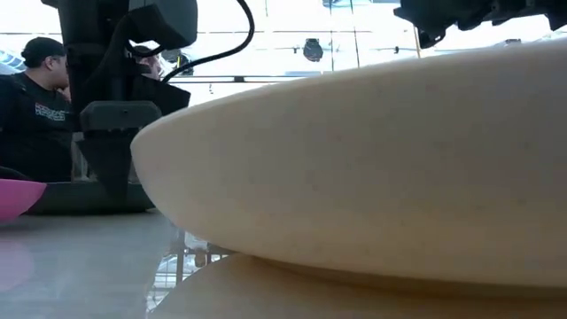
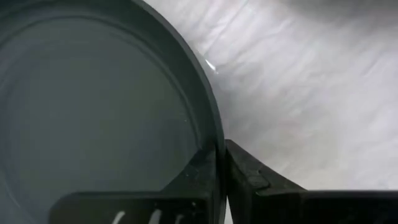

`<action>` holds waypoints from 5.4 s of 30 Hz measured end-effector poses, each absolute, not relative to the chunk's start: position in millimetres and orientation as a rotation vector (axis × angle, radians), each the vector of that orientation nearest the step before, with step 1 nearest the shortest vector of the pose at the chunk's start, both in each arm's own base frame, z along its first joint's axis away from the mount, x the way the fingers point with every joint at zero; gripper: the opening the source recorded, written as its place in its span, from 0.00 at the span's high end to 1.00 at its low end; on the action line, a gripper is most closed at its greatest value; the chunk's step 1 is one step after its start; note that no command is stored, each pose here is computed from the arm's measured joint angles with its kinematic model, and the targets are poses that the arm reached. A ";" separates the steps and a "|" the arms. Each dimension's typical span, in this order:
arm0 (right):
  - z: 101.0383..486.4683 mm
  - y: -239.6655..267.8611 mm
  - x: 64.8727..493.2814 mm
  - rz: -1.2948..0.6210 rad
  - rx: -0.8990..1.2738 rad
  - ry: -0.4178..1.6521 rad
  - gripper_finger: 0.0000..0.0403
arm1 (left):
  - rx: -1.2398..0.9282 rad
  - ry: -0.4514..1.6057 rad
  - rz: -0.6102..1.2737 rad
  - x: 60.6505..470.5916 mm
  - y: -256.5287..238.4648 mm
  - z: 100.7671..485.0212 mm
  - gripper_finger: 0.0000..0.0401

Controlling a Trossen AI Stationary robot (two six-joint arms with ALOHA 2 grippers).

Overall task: Place and stack plates onto a shelf
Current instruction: Stack the left black plate on top of the purple plate on the shelf, then put the purple plate on the shelf

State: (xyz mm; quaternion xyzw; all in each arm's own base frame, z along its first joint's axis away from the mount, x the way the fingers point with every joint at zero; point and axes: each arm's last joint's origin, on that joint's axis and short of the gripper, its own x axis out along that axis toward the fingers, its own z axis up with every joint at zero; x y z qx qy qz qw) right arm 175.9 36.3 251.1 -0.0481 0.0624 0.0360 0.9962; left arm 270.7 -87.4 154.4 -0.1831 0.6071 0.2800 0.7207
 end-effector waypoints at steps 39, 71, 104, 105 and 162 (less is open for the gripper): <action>277.3 44.0 157.2 0.159 -0.103 -0.091 0.75 | 0.555 0.669 0.183 347.3 46.8 360.1 0.98; 275.1 44.1 157.6 0.158 -0.130 -0.071 0.75 | 0.594 0.539 0.172 395.7 119.6 316.4 0.87; 259.8 42.5 157.5 0.114 -0.087 0.092 0.75 | 0.222 0.341 0.251 293.0 24.8 421.4 0.63; 259.2 41.7 157.4 0.087 -0.090 0.099 0.75 | 0.217 0.336 0.254 285.0 17.8 420.5 0.65; 150.8 94.0 177.9 0.265 0.288 1.255 0.55 | -0.094 -0.018 0.171 189.4 -43.5 249.3 0.71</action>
